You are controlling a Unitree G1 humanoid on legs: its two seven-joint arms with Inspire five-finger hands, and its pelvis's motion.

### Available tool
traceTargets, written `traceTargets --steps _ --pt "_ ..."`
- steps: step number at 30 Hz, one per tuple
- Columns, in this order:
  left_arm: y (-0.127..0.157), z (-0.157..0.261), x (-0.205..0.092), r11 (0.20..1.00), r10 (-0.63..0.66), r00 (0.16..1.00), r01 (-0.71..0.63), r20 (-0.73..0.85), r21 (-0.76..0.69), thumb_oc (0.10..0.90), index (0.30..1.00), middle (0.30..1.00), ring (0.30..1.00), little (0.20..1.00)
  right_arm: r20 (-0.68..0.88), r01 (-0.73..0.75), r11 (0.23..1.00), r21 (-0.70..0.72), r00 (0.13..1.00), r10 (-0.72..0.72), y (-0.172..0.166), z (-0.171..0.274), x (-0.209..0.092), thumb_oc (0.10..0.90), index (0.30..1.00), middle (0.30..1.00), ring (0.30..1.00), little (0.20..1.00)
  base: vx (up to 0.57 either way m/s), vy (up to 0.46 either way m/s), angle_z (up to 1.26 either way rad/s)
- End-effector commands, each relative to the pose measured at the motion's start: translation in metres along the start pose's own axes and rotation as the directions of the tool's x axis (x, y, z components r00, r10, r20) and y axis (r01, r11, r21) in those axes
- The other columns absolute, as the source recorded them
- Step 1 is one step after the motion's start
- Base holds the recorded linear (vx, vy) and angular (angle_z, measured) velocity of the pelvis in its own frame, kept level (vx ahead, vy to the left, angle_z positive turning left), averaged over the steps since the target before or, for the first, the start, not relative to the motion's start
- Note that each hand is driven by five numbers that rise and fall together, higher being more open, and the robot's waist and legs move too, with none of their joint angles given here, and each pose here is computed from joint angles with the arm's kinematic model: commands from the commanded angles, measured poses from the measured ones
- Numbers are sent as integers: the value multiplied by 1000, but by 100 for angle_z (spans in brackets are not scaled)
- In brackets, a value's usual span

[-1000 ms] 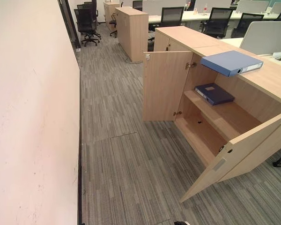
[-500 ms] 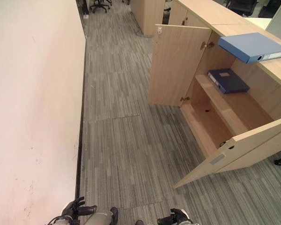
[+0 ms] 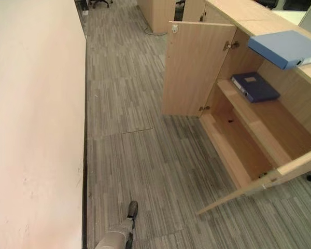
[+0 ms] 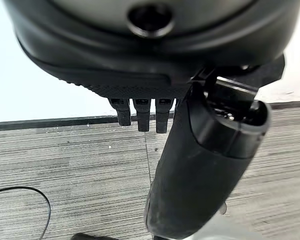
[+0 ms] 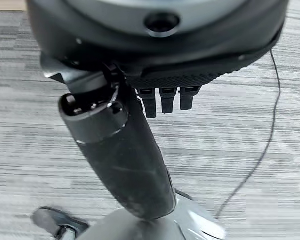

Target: Put the empty folder in the office cabinet

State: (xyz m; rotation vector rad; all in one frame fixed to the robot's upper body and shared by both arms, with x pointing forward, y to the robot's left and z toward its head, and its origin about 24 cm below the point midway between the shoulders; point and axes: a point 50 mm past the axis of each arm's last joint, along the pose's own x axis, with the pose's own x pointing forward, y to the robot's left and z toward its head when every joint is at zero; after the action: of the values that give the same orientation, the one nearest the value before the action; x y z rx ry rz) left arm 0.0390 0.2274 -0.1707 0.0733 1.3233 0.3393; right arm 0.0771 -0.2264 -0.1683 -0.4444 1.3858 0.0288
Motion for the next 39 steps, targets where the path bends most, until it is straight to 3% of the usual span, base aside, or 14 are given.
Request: traceTargets --steps 1,13,24,28,32,39 --pt "-1 21 1 1000 7 996 -7 92 -7 800 900 900 900 900 27 -14 999 -39 1000 15 0 5 0 800 900 900 900 900 254 129 -51" --pt "12 23 2 997 20 994 -27 105 73 800 900 900 900 900 163 -9 990 -137 986 32 1 55 -3 800 900 900 900 900 275 193 -17" --pt "17 15 1 992 16 997 -26 81 122 800 900 900 900 900 274 17 992 -128 962 19 0 87 -9 800 900 900 900 900 203 198 10" --pt "15 31 2 991 13 991 -31 135 133 800 900 900 900 900 295 28 999 39 955 -38 -18 93 -10 800 900 900 900 900 210 -145 5" --pt "16 49 3 991 23 984 -45 177 123 800 900 900 900 900 280 30 995 98 958 -57 -23 86 -9 800 900 900 900 900 256 -152 35" --pt "1 42 2 995 -15 987 0 161 98 800 900 900 900 900 7 49 986 157 999 -51 -26 7 0 800 900 900 900 900 341 -161 40"
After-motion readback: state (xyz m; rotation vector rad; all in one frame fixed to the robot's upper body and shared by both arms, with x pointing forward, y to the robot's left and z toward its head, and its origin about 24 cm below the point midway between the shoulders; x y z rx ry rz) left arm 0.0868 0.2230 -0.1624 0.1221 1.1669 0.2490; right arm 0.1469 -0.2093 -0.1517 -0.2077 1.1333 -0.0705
